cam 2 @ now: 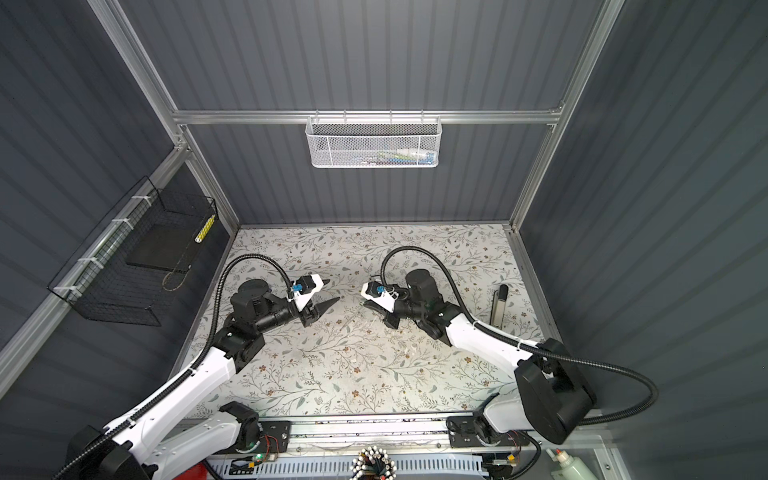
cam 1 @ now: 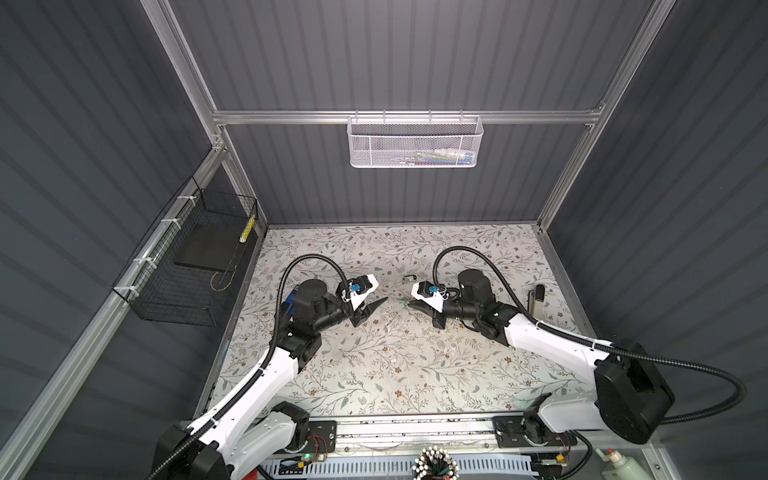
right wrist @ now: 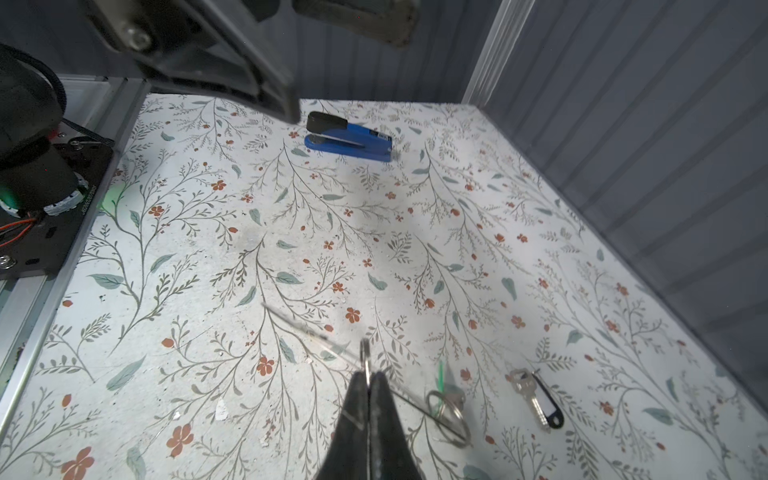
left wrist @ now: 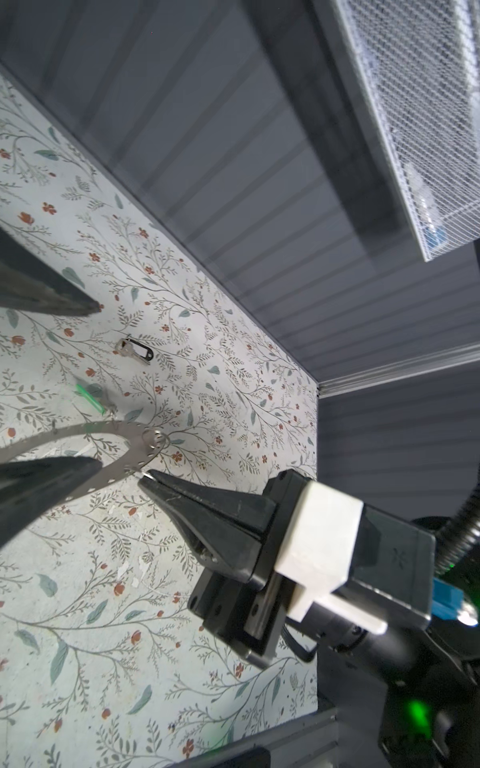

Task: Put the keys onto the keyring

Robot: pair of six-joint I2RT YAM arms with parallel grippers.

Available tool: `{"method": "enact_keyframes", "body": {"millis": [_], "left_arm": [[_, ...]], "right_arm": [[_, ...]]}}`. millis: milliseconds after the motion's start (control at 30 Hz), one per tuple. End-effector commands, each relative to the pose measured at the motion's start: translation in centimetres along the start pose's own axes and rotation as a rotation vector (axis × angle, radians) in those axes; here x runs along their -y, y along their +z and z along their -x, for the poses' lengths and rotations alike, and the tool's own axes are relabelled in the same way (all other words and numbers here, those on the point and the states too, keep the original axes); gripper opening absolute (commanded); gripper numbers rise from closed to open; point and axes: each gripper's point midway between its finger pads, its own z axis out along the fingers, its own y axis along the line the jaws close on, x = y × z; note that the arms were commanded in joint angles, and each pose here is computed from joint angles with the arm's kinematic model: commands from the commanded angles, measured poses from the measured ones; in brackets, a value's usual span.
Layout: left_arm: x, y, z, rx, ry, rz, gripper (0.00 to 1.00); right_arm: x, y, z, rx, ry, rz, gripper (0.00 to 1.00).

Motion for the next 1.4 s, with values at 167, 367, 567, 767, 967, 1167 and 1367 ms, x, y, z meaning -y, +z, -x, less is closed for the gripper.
{"method": "enact_keyframes", "body": {"millis": [167,367,567,767,967,1167,1367], "left_arm": [[3.8,0.2,1.3,0.028,0.172,-0.19,0.4],[5.0,0.6,1.0,0.005,0.223,-0.229,0.36],[4.6,1.2,1.0,-0.006,0.221,-0.205,0.34],[4.0,1.5,1.3,0.015,0.146,-0.157,0.32],[5.4,1.3,1.7,0.047,0.14,-0.2,0.28],[6.1,1.2,1.8,0.056,0.15,-0.226,0.23],[6.2,1.2,2.2,0.067,0.163,-0.233,0.19]], "right_arm": [[-0.5,-2.0,6.5,0.303,-0.192,-0.015,0.0],[-1.5,-2.9,7.3,0.34,-0.264,0.006,0.0],[-2.2,-3.3,7.6,0.349,-0.336,0.011,0.0],[-2.8,-3.0,7.3,0.335,-0.396,0.008,0.0],[-3.2,-2.9,7.6,0.338,-0.419,0.013,0.0],[-3.3,-2.8,7.6,0.34,-0.419,0.017,0.0],[-3.2,-2.8,7.7,0.342,-0.417,0.019,0.0]]}}
